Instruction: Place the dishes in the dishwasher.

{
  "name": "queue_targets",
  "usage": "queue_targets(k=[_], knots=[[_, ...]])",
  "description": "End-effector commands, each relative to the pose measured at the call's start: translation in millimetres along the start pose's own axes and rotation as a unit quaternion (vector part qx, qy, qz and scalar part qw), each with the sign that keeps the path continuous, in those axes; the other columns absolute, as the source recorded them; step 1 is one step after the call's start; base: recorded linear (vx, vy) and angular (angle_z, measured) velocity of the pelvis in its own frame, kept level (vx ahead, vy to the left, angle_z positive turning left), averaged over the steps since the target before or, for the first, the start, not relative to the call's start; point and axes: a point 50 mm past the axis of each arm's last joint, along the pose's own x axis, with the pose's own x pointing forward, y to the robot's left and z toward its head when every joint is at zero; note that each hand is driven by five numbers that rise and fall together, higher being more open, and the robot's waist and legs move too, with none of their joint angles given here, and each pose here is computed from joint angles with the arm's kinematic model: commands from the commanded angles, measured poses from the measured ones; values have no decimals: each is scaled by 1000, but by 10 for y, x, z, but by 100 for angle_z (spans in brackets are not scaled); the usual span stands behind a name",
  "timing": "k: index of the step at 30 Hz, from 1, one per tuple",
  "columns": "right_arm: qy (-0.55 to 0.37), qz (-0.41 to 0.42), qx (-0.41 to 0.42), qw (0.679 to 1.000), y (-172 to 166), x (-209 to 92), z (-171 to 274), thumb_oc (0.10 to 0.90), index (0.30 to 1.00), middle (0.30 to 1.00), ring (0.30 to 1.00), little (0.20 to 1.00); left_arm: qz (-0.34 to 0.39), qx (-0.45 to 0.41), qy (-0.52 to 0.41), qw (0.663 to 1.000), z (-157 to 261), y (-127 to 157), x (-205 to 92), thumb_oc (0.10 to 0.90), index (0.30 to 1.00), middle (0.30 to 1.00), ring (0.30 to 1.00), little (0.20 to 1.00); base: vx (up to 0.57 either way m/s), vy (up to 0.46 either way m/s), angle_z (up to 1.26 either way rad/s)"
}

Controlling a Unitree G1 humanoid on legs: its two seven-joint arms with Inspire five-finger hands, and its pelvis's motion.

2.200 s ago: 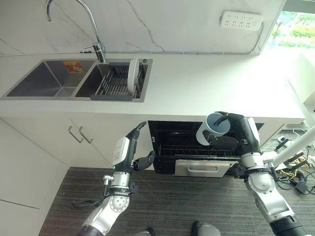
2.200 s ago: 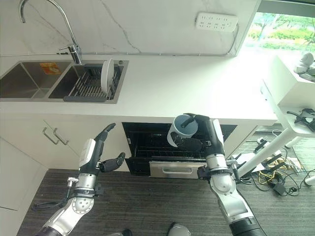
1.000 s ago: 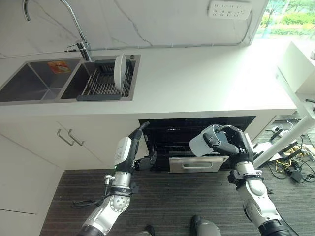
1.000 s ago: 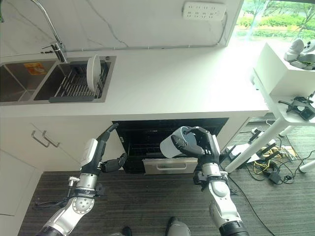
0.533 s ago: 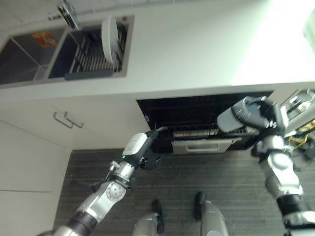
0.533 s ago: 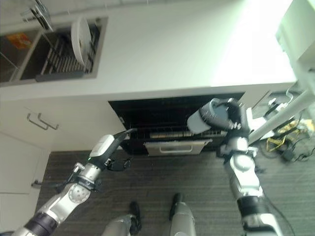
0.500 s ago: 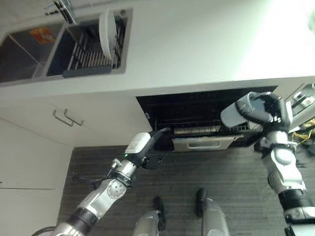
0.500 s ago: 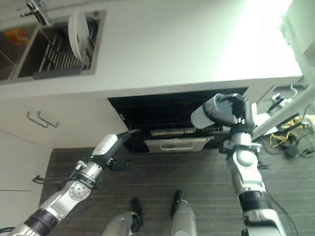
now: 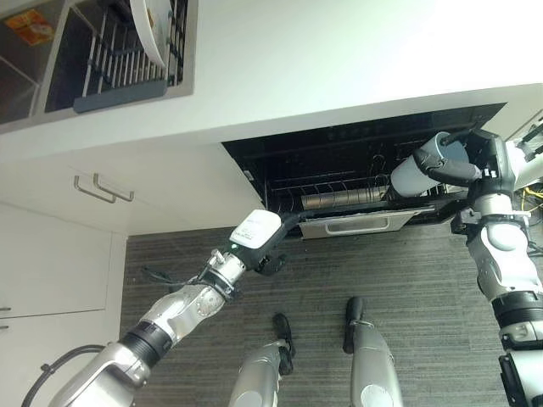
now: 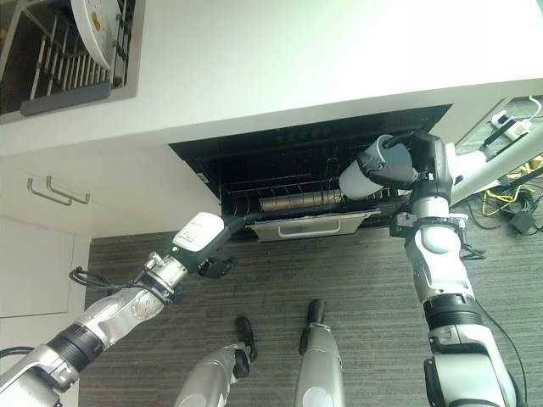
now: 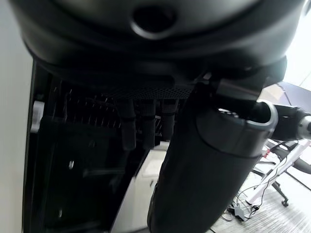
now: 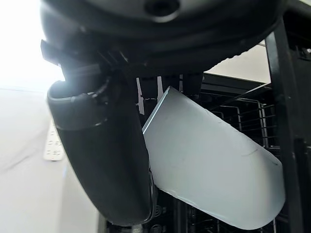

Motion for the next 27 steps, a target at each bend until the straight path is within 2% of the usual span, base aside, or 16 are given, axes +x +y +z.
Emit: queue_targets(k=[1, 5, 13, 15, 21, 23, 25, 27], knots=[[-116, 15, -10, 993, 37, 176, 555, 400, 300, 300, 300, 300, 68, 64, -4, 996, -77, 227, 92, 800, 900, 900, 900, 900, 0, 0, 0], [-102, 12, -16, 995, 23, 151, 474, 400, 300, 300, 300, 300, 99, 90, -12, 991, -68, 365, 144, 800, 900, 900, 900, 900, 0, 0, 0], [-96, 20, -9, 995, 91, 120, 410, 400, 300, 300, 300, 300, 119, 117, 14, 986, -152, 376, 117, 800, 900, 900, 900, 900, 34, -23, 3], [-95, 23, -4, 995, 126, 126, 414, 400, 300, 300, 300, 300, 91, 137, 33, 986, -210, 315, 102, 800, 900, 900, 900, 900, 22, -6, 0], [-98, 29, 8, 995, 231, 151, 460, 400, 300, 300, 300, 300, 72, 165, 67, 981, -283, 227, 97, 800, 900, 900, 900, 900, -5, -6, 0], [-99, 31, 14, 995, 285, 155, 468, 400, 300, 300, 300, 300, 99, 162, 82, 978, -312, 246, 99, 800, 900, 900, 900, 900, -35, -39, -2], [-97, 28, 17, 995, 292, 136, 449, 400, 300, 300, 300, 300, 174, 147, 55, 972, -262, 419, 140, 800, 900, 900, 900, 900, -29, -52, -7], [-95, 26, 20, 995, 295, 113, 407, 400, 300, 300, 300, 300, 208, 135, 47, 968, -251, 514, 154, 800, 900, 900, 900, 900, 18, -39, -5]])
